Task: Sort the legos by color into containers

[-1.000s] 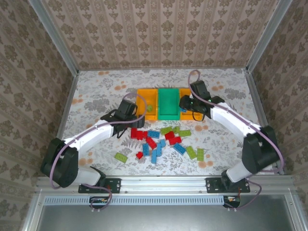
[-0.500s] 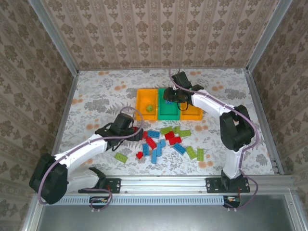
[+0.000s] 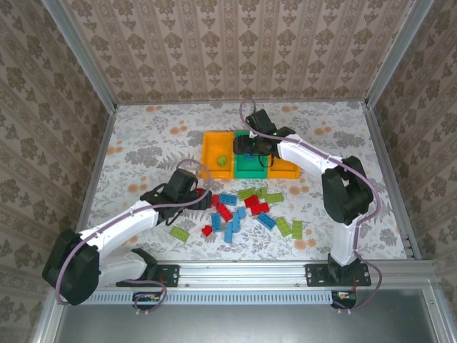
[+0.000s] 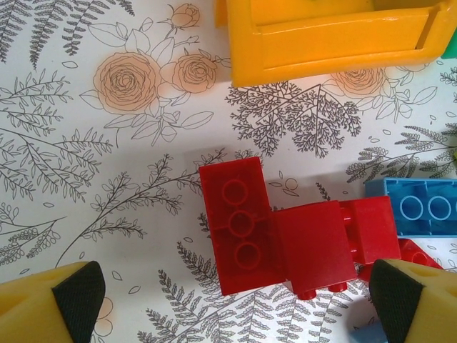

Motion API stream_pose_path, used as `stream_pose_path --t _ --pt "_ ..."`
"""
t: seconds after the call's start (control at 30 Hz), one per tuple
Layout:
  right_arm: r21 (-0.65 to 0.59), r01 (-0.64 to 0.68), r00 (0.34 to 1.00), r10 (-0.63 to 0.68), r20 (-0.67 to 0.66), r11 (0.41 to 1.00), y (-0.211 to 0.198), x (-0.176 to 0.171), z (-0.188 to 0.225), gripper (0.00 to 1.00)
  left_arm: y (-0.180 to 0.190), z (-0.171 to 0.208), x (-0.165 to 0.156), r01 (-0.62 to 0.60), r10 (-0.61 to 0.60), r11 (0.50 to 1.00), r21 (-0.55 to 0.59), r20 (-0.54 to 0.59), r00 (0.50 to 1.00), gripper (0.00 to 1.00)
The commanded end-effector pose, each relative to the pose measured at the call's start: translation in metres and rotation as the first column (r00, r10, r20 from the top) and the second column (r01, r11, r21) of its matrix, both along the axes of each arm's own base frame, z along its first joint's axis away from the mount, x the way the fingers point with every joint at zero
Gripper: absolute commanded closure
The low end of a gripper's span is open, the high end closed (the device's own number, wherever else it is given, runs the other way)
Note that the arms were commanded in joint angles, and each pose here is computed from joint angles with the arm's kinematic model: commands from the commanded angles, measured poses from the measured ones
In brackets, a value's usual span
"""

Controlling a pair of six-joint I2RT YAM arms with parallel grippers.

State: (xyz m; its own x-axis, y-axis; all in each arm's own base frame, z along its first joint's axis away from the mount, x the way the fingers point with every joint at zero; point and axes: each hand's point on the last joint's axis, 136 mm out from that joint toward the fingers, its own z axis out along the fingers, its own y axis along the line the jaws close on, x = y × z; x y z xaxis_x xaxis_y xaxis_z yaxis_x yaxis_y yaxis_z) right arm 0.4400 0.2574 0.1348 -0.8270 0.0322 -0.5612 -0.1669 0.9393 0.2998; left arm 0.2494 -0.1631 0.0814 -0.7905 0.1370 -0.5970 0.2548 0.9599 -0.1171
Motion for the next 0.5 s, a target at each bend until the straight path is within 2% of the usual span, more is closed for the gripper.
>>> stream_pose_path --t 0.0,0.13,0.23,0.3,0.47 --pt "-0.035 -0.084 0.994 0.086 0.061 0.996 0.000 -0.028 0.031 0.29 0.006 0.001 -0.005 -0.026 0.027 1.000 -0.009 0.015 1.000 0.01" --pt "-0.060 -0.295 0.939 0.301 0.164 0.954 0.017 -0.069 0.036 0.28 0.029 -0.001 -0.002 -0.132 0.131 0.990 0.043 0.017 0.991 0.00" --pt "-0.117 -0.465 0.847 0.479 0.230 0.878 0.032 -0.106 0.032 0.23 0.045 -0.005 0.000 -0.218 0.219 0.975 0.051 -0.016 0.976 0.00" --pt "-0.153 -0.559 0.784 0.579 0.222 0.815 0.044 -0.130 0.023 0.23 0.051 -0.007 0.003 -0.254 0.255 0.967 0.030 -0.036 0.966 0.00" --pt "-0.175 -0.693 0.687 0.714 0.132 0.699 0.081 -0.185 -0.004 0.19 0.065 -0.008 0.008 -0.321 0.321 0.947 0.004 -0.056 0.945 0.00"
